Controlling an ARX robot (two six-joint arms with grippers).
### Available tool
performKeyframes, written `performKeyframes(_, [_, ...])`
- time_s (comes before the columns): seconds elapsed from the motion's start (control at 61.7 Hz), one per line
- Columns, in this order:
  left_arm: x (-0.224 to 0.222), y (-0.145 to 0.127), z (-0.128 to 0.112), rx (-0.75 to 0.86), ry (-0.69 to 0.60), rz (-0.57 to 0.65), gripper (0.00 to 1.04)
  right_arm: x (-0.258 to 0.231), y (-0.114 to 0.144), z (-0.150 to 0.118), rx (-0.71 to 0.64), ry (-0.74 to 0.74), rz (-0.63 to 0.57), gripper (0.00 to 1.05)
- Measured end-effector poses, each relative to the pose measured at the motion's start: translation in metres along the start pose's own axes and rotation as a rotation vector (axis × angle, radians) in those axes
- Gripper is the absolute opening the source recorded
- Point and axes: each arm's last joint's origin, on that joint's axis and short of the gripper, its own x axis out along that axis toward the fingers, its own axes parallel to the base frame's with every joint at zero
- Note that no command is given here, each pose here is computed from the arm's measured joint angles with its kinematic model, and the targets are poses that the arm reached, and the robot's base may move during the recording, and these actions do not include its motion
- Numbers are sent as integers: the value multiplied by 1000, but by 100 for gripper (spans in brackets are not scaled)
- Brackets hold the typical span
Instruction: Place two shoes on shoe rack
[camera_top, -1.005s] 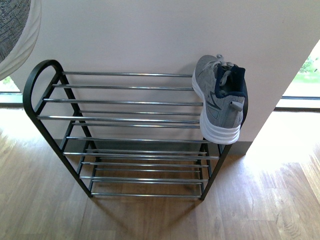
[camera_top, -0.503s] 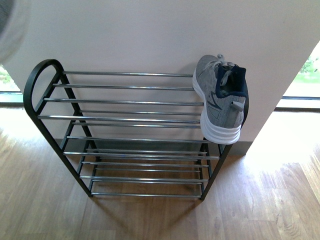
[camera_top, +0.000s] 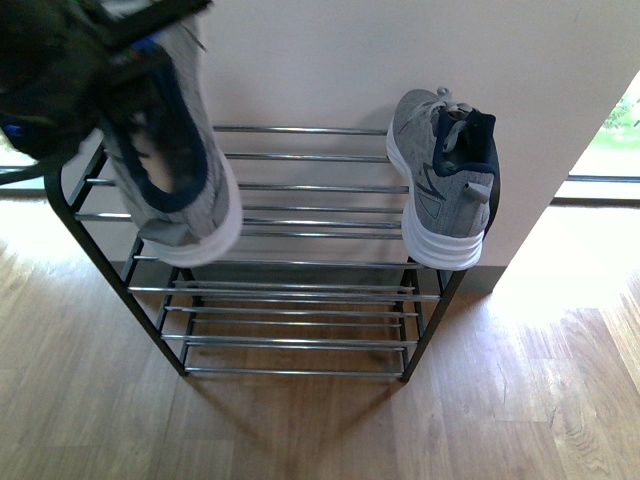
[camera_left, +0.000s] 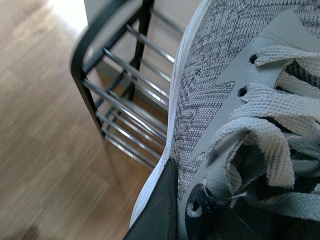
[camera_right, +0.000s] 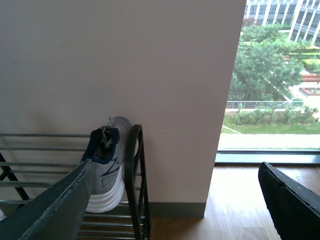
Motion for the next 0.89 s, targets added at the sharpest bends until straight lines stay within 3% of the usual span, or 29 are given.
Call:
performKeyframes(0.146, [48,-39,-10,100,178,22,2,0,0,0,0,0,0,96])
performKeyframes(0.438, [84,-119,-13,217,287,-85,2,0,0,0,0,0,0,96])
performKeyframes(0.584, [96,-155,-29,360,344,-103,2,0,0,0,0,0,0,96])
performKeyframes(0.892, [118,-165,-33,399,356,-101,2,0,0,0,0,0,0,96])
